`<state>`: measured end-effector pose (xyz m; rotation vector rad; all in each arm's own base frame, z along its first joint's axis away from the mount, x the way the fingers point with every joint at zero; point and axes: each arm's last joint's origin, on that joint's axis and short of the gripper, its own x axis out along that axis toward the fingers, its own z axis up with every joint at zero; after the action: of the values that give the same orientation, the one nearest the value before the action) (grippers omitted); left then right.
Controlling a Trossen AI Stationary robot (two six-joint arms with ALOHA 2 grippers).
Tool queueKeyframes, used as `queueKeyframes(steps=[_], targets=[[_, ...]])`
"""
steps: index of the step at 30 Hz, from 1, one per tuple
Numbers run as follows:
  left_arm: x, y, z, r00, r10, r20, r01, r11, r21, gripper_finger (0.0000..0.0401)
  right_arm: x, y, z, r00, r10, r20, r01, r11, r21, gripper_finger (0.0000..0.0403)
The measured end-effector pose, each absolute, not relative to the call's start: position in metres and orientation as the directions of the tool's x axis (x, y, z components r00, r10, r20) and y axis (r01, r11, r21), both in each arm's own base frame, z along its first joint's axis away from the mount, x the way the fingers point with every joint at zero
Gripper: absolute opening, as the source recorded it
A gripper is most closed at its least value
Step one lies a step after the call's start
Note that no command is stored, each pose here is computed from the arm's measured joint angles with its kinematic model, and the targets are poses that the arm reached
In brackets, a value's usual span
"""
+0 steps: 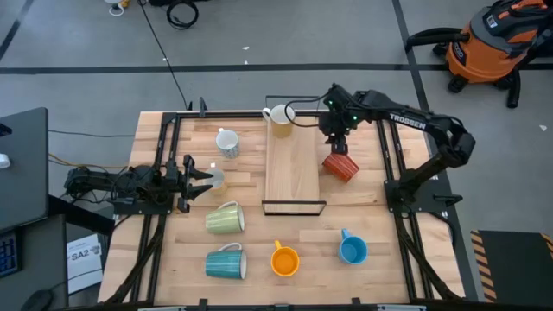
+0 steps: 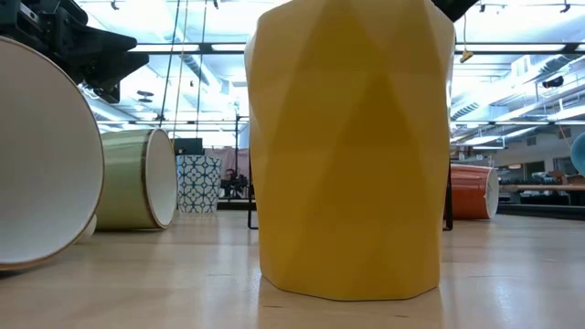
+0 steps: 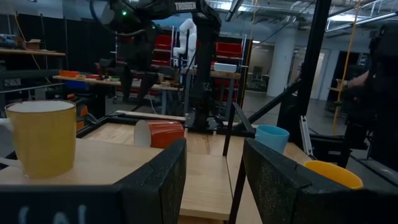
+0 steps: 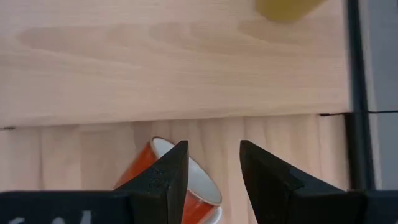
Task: Place coffee mugs
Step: Put the orange mug on the shelf
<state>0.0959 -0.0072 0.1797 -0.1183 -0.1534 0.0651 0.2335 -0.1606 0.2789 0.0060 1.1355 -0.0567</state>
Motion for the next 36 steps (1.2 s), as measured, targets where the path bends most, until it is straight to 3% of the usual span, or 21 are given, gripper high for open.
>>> queueKeyframes(steps=[11, 20, 36], targets=[[0.096, -0.007, 0.179, 0.986, 0.092, 0.140, -0.075, 0.990, -0.122, 0.0167, 0.237, -0.182, 0.247, 0.408, 0.167, -0.898, 0.001, 0.983, 0.183, 0.0150], [0.096, -0.007, 0.179, 0.985, 0.097, 0.140, -0.080, 0.989, -0.123, 0.0167, 0.241, -0.184, 0.216, 0.311, 0.351, -0.883, -0.023, 0.932, 0.362, 0.0150], [0.096, -0.006, 0.179, 0.985, 0.100, 0.140, -0.083, 0.989, -0.123, 0.0167, 0.234, -0.185, 0.212, 0.161, 0.276, -0.948, -0.034, 0.961, 0.274, 0.0150]])
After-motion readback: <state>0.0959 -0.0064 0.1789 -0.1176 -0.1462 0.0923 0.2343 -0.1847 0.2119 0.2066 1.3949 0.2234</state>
